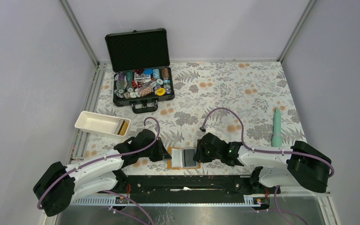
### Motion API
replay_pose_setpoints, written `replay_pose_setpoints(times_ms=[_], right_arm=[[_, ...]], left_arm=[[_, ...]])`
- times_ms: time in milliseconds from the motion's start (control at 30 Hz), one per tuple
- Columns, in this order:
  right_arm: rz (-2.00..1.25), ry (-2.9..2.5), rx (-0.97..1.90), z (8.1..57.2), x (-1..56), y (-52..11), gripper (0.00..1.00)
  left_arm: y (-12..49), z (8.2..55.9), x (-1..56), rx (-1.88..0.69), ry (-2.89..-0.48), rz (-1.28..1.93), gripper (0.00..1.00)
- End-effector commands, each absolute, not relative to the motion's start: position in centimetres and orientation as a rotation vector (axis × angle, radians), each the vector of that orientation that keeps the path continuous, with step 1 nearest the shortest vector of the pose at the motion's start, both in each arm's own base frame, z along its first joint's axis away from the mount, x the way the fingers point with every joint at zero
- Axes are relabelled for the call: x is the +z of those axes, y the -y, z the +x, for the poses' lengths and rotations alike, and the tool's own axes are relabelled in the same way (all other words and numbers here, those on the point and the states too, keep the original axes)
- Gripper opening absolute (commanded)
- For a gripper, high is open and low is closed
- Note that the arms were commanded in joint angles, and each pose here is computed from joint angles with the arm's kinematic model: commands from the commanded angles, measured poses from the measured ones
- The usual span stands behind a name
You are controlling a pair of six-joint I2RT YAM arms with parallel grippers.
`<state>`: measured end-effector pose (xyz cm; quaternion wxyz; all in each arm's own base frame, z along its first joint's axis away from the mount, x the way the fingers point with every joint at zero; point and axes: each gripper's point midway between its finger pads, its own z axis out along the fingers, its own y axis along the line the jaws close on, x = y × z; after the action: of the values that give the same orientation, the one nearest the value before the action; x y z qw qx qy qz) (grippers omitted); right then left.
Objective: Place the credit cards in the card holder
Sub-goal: Insert the credit card into the card holder.
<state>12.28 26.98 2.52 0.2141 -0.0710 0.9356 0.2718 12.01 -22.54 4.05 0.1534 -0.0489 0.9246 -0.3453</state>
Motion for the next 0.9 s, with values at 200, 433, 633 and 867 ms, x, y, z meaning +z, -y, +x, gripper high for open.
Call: replay_pose_setpoints(times_ms=[200, 433, 633, 867], right_arm=[[-0.183, -2.615, 0.779, 12.0, 1.9, -27.6, 0.25], [-0.187, -2.624, 0.787, 12.0, 1.8, -27.9, 0.24], [-0.191, -2.565, 0.935, 11.8, 3.9, -29.6, 0.22], [-0.17, -2.504, 1.023, 11.9, 6.0, -30.1, 0.21]], left_arm=[[23.5, 12.7, 5.5, -1.031, -2.6, -0.092, 0.01], [23.5, 12.7, 5.6, -1.032, -2.599, -0.091, 0.0], [23.5, 12.7, 5.6, -1.031, -2.597, -0.089, 0.0], [23.6, 12.8, 5.6, -1.03, -2.598, -0.09, 0.0]])
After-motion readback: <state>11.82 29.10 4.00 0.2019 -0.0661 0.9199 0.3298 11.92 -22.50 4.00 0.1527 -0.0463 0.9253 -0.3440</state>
